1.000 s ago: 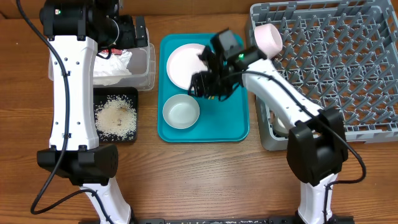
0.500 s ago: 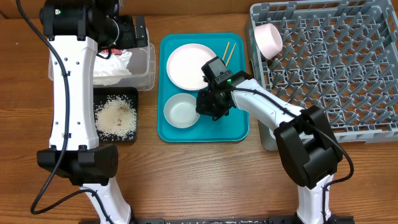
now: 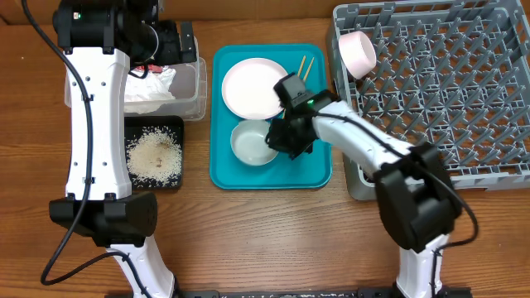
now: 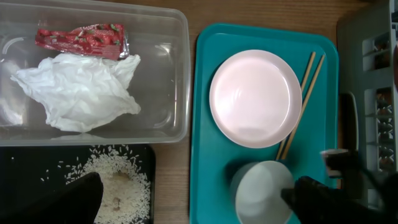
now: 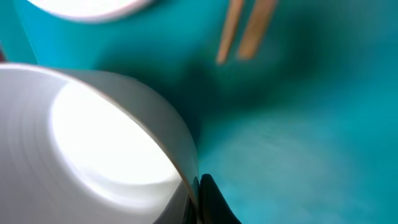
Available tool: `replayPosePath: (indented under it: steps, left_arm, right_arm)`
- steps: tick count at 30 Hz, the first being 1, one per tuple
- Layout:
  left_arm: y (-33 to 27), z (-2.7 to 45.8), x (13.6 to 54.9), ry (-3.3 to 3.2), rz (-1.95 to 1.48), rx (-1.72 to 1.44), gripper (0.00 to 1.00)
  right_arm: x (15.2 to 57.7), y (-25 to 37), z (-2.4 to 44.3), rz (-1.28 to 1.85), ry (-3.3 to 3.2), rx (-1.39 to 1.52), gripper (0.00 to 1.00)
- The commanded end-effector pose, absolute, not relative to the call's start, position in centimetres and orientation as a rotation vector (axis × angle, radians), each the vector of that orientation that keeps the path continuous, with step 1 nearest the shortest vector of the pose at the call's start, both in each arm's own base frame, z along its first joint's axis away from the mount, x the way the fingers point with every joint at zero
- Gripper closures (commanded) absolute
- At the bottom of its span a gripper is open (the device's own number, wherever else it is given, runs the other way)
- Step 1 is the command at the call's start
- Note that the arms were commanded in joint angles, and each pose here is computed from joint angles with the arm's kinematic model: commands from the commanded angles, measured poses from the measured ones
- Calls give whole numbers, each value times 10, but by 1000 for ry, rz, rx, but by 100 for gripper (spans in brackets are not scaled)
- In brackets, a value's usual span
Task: Sort waste into correct bins and load items into the dishwasher
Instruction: 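Carry the pale bowl into the dish rack with the right gripper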
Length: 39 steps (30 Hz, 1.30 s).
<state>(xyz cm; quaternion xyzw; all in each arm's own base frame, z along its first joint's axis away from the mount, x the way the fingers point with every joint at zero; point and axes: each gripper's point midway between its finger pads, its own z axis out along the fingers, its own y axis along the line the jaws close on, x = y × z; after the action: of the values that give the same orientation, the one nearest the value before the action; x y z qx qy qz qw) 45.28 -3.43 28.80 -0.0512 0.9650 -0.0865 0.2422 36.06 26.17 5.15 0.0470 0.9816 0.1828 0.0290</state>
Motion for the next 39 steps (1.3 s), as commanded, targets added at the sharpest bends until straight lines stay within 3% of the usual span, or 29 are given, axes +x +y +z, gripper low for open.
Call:
replayPosePath:
  steps: [1, 7, 13, 26, 39]
  left_arm:
    - [-36, 286, 455, 2641, -235, -153, 0]
    - [-36, 286, 455, 2641, -234, -153, 0]
    - [-36, 286, 455, 2641, -235, -153, 0]
    - [-36, 286, 455, 2641, -235, -153, 0]
    - [-36, 286, 455, 2641, -234, -153, 0]
  right_arm:
    - [407, 222, 177, 501, 2683, 136, 96]
    - [392, 84, 300, -52, 2320, 416, 96]
    - [359, 19, 340, -470, 2141, 500, 96]
    - [406, -6, 298, -1264, 2017, 245, 96]
    - [446, 7, 214, -1477, 2038, 110, 96]
